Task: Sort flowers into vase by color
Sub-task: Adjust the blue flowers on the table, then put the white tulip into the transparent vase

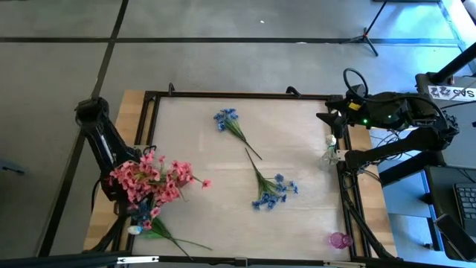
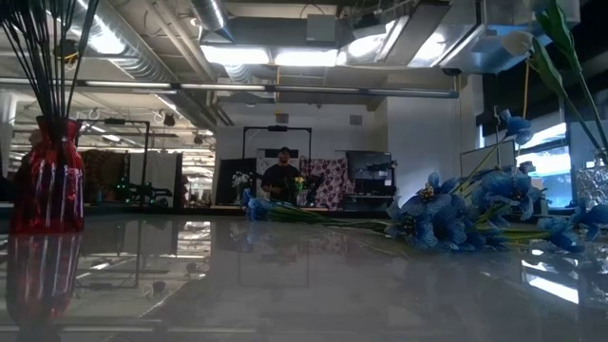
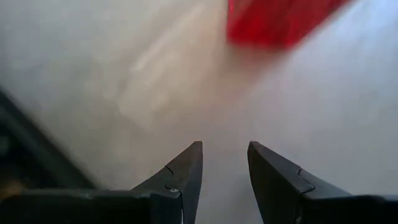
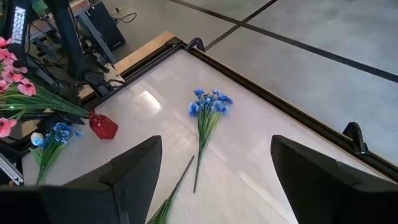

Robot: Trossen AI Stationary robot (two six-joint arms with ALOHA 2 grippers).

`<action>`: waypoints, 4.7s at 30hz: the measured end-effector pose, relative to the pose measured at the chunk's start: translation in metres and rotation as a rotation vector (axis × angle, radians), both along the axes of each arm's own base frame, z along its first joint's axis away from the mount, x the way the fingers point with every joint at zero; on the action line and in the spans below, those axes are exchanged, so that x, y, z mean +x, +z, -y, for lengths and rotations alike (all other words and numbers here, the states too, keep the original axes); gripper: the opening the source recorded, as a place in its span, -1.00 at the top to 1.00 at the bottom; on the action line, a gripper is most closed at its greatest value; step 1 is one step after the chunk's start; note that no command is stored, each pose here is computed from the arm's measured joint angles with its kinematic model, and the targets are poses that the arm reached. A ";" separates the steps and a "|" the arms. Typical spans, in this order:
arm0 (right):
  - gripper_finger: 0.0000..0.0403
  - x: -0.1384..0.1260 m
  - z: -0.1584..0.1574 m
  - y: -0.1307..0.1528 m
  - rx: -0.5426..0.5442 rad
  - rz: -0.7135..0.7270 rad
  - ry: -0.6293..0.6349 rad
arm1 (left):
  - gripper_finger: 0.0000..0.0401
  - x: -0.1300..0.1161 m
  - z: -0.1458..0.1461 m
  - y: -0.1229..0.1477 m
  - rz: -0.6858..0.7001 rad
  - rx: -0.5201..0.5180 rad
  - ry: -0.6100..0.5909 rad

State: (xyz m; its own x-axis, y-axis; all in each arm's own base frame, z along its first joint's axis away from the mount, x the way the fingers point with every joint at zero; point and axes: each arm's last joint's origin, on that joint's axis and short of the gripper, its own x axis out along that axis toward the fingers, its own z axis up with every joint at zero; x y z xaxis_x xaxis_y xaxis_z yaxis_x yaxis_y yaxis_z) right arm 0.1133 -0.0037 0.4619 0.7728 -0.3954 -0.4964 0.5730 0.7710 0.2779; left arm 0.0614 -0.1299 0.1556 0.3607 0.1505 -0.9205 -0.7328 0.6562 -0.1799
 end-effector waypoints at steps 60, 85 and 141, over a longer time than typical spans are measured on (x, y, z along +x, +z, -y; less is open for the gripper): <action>-0.49 0.009 -0.001 -0.003 0.005 -0.035 0.017 | 0.26 0.005 0.043 -0.014 -0.197 -0.182 -0.672; -0.49 0.009 -0.001 -0.003 0.028 -0.027 0.010 | 0.82 0.004 -0.013 0.014 -0.301 -0.115 -0.545; -0.49 0.008 -0.001 -0.004 0.009 -0.045 0.022 | 0.18 0.037 0.059 0.021 -0.022 -0.523 -0.743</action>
